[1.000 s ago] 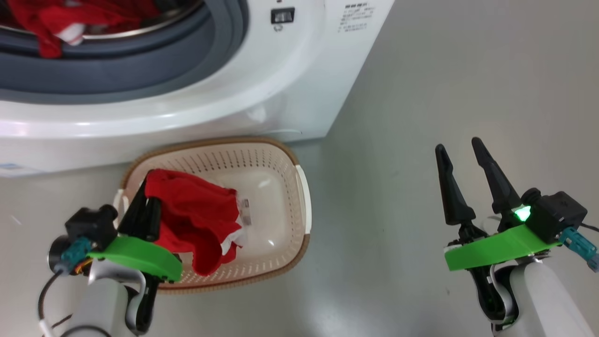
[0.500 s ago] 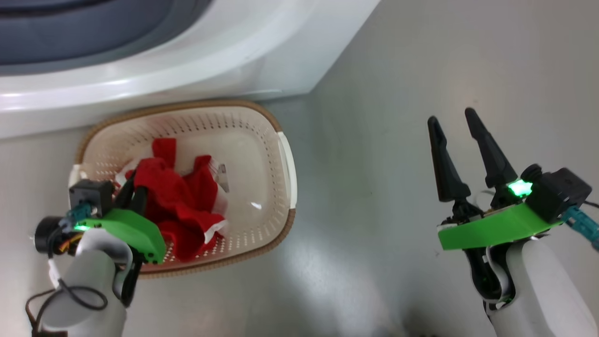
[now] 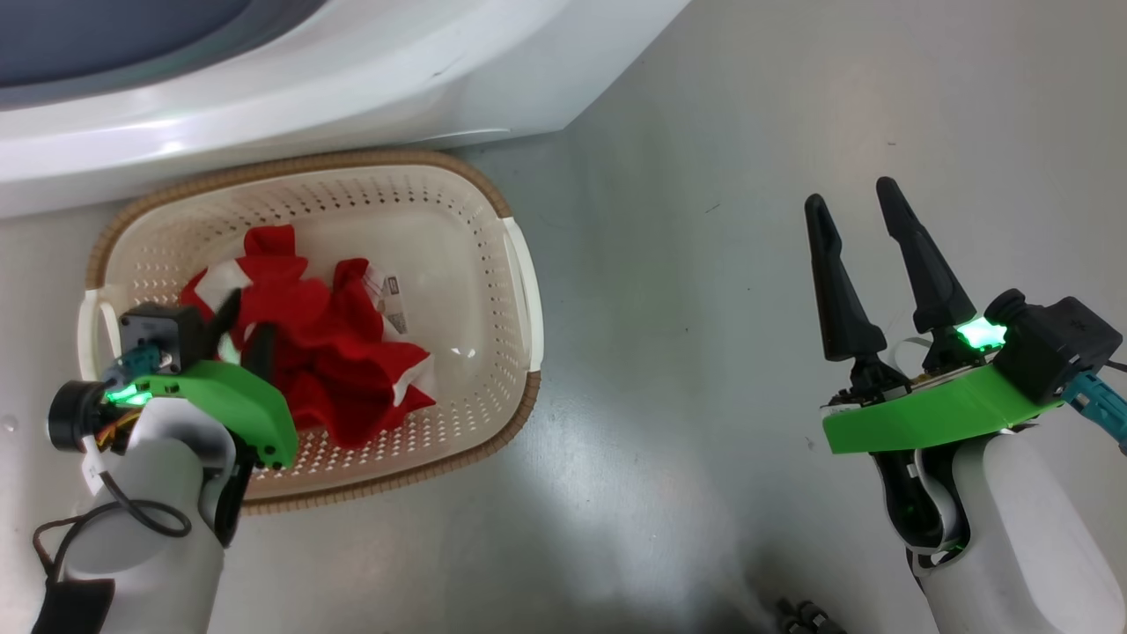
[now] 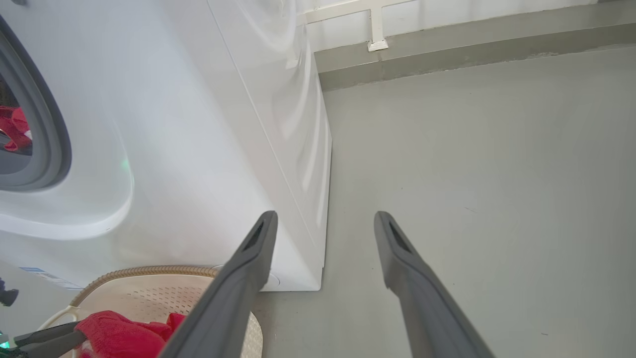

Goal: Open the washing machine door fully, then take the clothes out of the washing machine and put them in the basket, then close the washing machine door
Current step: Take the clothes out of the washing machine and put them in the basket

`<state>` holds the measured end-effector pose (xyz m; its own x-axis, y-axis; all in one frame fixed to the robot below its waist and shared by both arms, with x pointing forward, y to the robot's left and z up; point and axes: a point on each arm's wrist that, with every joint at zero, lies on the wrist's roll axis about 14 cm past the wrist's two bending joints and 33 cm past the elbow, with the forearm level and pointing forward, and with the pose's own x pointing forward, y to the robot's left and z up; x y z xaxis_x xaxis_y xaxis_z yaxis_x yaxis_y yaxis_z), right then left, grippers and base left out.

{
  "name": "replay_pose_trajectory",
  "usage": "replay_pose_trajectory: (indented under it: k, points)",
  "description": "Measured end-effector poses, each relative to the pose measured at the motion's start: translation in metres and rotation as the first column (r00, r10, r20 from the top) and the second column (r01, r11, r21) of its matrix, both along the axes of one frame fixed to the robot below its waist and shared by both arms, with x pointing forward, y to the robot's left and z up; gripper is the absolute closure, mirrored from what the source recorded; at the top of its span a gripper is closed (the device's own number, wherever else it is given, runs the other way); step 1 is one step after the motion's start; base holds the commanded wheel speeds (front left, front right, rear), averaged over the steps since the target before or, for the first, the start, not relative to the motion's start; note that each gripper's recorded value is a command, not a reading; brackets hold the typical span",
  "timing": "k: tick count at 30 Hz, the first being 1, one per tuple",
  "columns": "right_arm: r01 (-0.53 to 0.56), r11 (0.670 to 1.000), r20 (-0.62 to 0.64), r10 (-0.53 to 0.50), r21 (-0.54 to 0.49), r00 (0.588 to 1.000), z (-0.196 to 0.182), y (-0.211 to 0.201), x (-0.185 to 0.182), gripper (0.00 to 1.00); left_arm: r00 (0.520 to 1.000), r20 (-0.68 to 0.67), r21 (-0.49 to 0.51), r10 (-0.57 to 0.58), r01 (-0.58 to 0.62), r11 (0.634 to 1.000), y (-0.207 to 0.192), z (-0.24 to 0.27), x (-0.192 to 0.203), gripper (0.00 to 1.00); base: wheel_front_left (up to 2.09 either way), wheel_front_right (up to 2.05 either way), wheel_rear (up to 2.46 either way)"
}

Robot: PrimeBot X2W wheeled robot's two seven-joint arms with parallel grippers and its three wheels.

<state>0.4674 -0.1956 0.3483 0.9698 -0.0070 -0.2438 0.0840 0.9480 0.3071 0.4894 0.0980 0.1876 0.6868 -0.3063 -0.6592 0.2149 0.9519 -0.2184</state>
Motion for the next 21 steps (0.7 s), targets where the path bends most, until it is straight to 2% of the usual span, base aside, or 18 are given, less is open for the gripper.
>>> replay_pose_trajectory:
  k: [13,21]
  points:
    - [-0.006,1.0,0.021,0.006,0.006,1.0,0.007,0.003,0.004,0.0,0.999,0.022,-0.018,0.038,-0.038,0.999,0.006,0.014,0.006,0.0,0.0,0.0,0.0]
    - [-0.012,1.0,0.052,0.012,0.0,0.999,0.021,0.005,0.006,0.0,0.986,0.134,-0.062,0.103,-0.096,0.993,0.013,0.053,0.028,0.0,0.0,0.0,0.0]
